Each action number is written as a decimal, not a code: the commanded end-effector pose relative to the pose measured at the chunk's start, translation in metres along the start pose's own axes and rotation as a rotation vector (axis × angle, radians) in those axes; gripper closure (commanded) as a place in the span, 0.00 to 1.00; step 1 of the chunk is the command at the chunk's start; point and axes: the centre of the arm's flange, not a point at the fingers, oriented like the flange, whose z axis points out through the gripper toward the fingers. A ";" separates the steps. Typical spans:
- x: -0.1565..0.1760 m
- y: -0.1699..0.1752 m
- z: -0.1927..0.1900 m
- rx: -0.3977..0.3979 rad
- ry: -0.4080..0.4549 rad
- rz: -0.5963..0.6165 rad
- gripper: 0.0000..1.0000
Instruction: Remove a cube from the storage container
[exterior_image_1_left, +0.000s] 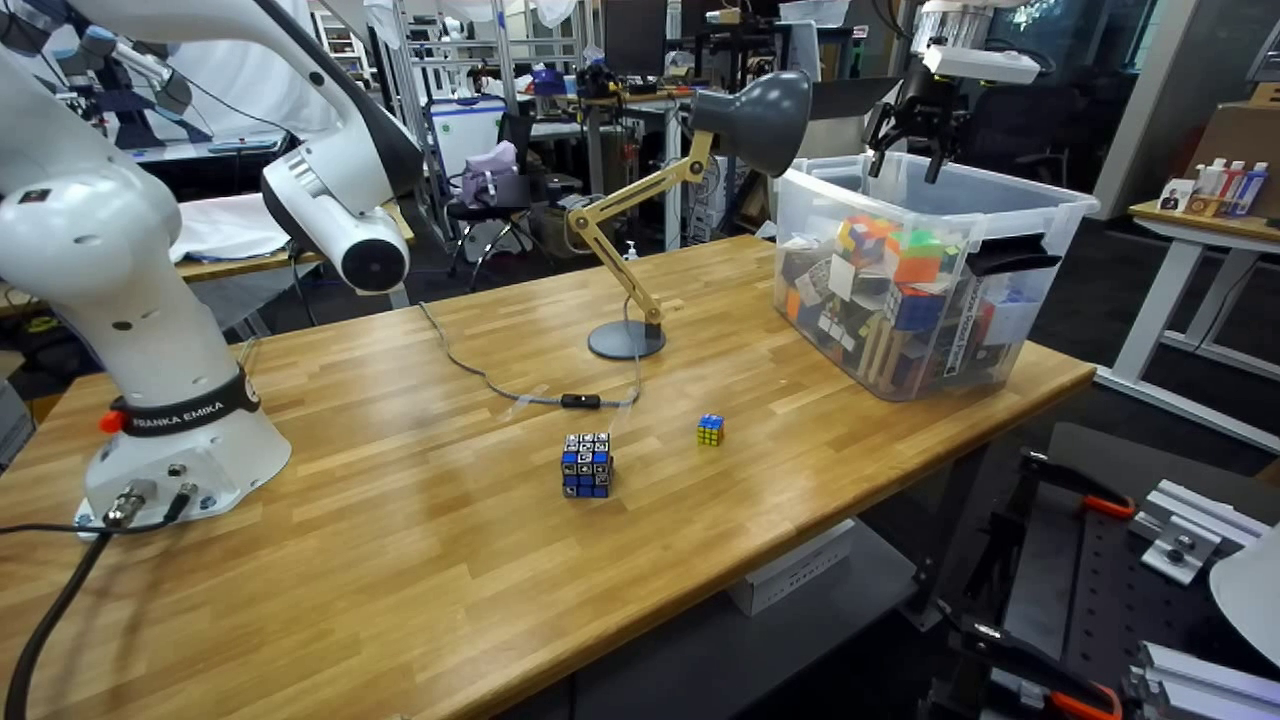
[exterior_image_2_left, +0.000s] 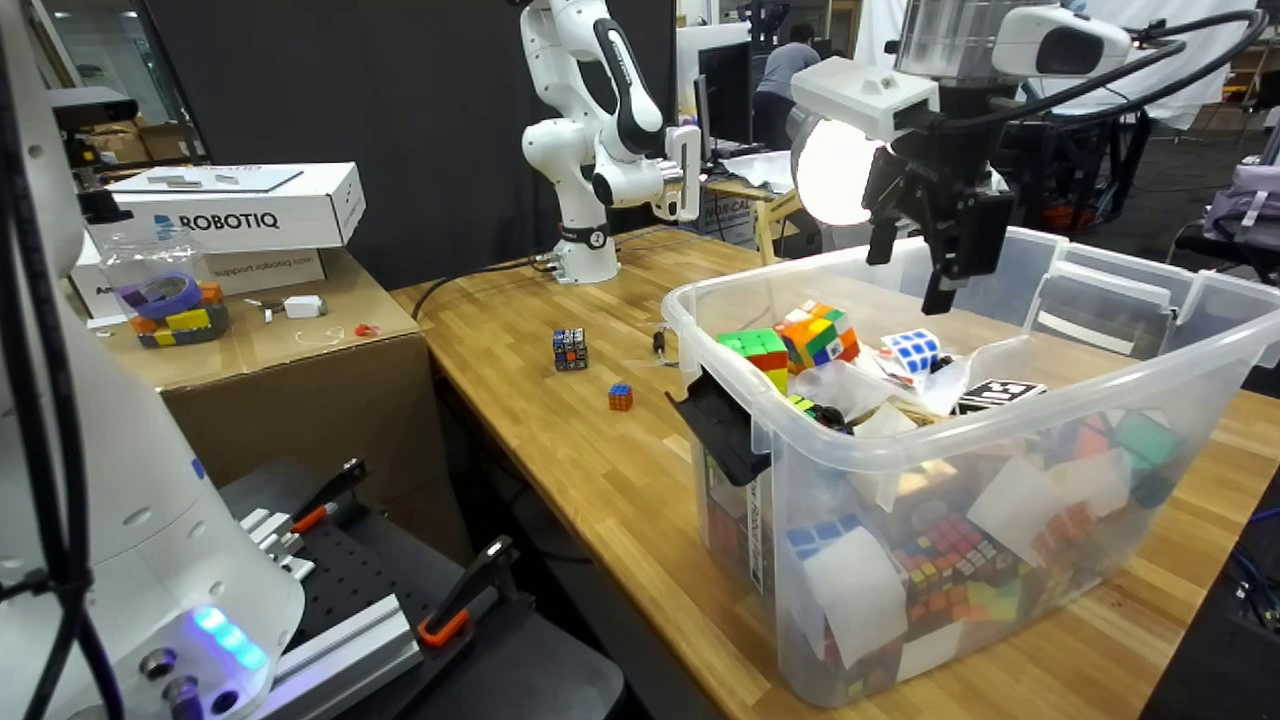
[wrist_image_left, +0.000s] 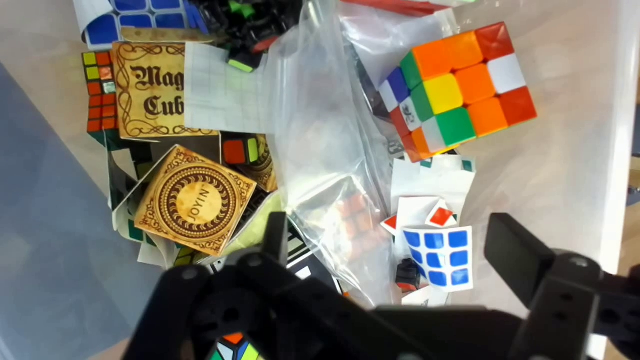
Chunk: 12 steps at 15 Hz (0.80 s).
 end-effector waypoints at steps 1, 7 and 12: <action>0.000 0.000 0.000 0.000 0.000 0.000 0.00; 0.000 0.000 0.000 0.000 0.000 0.000 0.00; 0.055 -0.015 0.004 -0.003 0.038 0.133 0.00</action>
